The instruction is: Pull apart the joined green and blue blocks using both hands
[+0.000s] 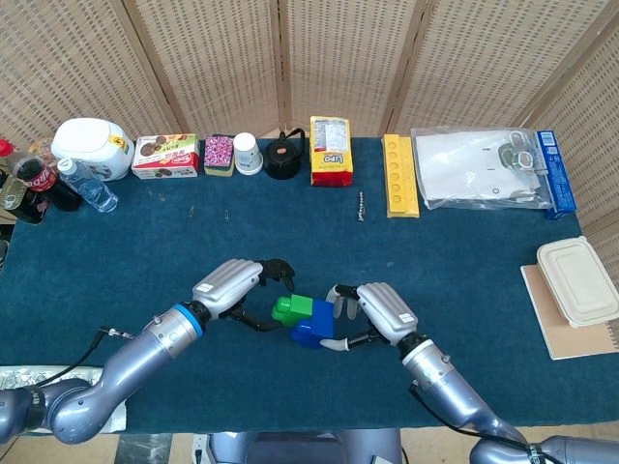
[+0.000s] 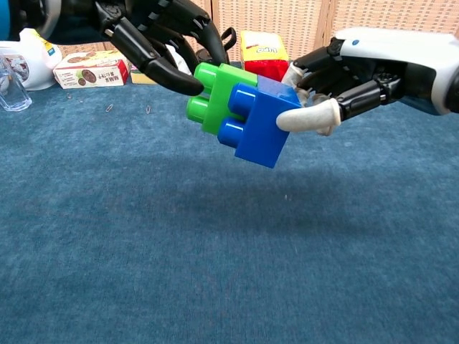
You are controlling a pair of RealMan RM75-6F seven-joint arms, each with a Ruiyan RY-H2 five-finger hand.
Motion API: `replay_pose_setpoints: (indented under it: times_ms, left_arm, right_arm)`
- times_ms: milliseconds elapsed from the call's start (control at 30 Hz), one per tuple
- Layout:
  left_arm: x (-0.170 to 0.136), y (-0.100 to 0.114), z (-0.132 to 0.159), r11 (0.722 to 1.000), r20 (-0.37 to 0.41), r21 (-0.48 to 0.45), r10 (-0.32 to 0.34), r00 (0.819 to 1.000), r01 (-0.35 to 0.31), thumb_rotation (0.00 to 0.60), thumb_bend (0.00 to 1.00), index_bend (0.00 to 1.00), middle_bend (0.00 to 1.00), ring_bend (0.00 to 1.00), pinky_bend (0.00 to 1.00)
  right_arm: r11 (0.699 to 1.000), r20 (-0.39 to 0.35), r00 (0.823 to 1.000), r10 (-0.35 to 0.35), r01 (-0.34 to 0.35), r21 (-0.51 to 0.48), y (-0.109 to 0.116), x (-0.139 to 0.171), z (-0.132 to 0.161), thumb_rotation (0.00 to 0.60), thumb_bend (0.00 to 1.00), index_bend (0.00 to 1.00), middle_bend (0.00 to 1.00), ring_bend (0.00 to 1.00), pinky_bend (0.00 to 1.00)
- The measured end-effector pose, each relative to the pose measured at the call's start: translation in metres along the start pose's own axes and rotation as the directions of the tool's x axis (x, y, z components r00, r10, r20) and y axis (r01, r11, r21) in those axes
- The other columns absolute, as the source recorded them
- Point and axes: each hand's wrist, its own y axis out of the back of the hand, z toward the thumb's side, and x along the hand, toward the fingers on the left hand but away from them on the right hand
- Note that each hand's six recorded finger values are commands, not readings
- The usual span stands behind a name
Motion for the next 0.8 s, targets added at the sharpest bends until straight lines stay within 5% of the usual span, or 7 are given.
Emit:
replay_pose_setpoints:
  times_ms: [467, 800]
  left_arm:
    - [0.019, -0.014, 0.004, 0.997, -0.017, -0.072, -0.036, 0.999, 0.035, 0.549, 0.43, 0.56, 0.29, 0.32, 0.37]
    - [0.022, -0.013, 0.011, 0.993, -0.010, -0.119, -0.029, 1.000, 0.027, 0.556, 0.46, 0.59, 0.30, 0.32, 0.37]
  right_arm:
    - [0.999, -0.007, 1.000, 0.006, -0.006, -0.035, 0.003, 0.003, 0.002, 0.375, 0.21, 0.58, 0.53, 0.59, 0.47]
    - [0.999, -0.007, 1.000, 0.004, -0.005, -0.042, 0.005, 0.005, 0.001, 0.372, 0.22, 0.58, 0.53, 0.59, 0.47]
